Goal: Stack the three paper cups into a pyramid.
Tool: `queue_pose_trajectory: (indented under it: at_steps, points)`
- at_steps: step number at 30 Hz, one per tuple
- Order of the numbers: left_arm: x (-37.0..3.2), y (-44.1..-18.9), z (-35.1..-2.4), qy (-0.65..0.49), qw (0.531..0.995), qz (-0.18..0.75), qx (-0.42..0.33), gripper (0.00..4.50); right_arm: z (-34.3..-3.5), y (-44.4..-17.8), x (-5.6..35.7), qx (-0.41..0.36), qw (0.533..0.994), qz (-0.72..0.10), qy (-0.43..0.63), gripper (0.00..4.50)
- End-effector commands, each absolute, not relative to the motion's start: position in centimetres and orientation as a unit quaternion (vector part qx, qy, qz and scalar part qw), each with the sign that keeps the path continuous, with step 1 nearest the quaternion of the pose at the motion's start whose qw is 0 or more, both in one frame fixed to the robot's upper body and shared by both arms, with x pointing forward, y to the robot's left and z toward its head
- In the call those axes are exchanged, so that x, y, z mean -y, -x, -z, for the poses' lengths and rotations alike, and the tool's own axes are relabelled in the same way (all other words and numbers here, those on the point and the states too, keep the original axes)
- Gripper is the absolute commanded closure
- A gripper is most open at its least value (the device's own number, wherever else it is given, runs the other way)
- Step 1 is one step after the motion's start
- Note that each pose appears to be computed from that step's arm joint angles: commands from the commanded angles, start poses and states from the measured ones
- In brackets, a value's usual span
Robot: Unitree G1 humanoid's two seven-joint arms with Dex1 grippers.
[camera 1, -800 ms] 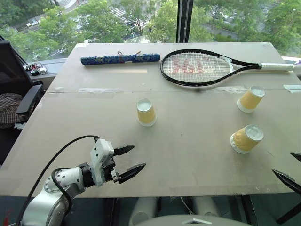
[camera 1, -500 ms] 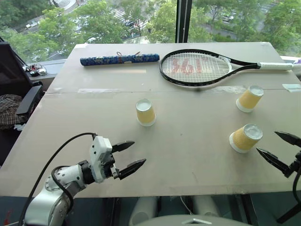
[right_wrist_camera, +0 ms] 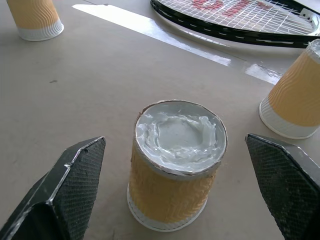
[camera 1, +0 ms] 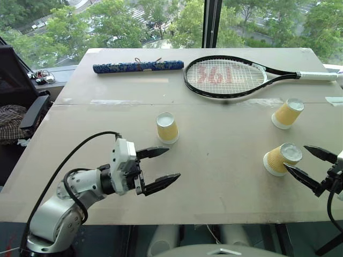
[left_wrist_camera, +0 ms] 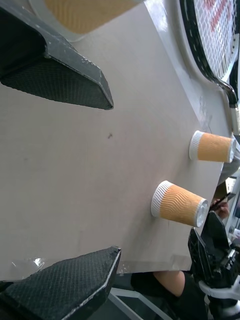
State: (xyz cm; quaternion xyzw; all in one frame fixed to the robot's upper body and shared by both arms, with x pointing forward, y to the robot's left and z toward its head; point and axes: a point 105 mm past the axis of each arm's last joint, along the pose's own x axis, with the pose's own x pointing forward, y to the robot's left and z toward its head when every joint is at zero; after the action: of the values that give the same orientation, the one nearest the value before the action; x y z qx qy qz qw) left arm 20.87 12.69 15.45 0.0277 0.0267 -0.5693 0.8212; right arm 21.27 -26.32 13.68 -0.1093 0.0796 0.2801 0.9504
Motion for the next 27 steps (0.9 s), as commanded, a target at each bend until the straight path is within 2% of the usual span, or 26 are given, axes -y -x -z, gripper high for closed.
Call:
queue_pose_trajectory:
  at_steps: [1,6,9,11,12,14,18,22,27]
  points:
    - [-11.8,-20.2,-16.4,-0.041,0.804,0.593,-0.014,0.0,-13.5,-21.9,26.2,-0.08,0.949,-0.282,0.121,0.07]
    - [-12.0,-20.1,-16.1,-0.044,0.803,0.595,-0.018,0.0,-12.9,-22.9,26.1,-0.086,0.951,-0.28,0.104,0.07]
    - [-12.2,-19.9,-15.8,-0.045,0.803,0.594,-0.021,0.0,-13.0,-23.4,25.4,-0.079,0.948,-0.294,0.094,0.84]
    - [-12.3,-19.7,-15.5,-0.044,0.804,0.592,-0.024,0.0,-13.1,-23.5,25.1,-0.075,0.946,-0.299,0.097,1.62]
    - [-12.4,-19.7,-15.4,-0.044,0.805,0.591,-0.026,0.0,-13.1,-23.6,25.0,-0.072,0.947,-0.298,0.099,2.22]
    - [-12.7,-19.9,-15.1,-0.057,0.817,0.574,-0.018,0.0,-13.4,-23.7,24.6,-0.067,0.944,-0.306,0.101,2.59]
    - [-14.0,-20.9,-14.7,-0.031,0.852,0.522,0.002,0.0,-14.5,-24.6,22.4,-0.043,0.933,-0.342,0.108,2.61]
    - [-15.1,-20.5,-14.0,-0.023,0.85,0.526,-0.018,0.0,-15.8,-26.4,18.2,-0.012,0.913,-0.391,0.113,2.61]
    - [-15.6,-19.6,-13.9,-0.017,0.851,0.525,-0.026,0.0,-16.7,-30.3,13.2,0.001,0.897,-0.419,0.145,2.61]
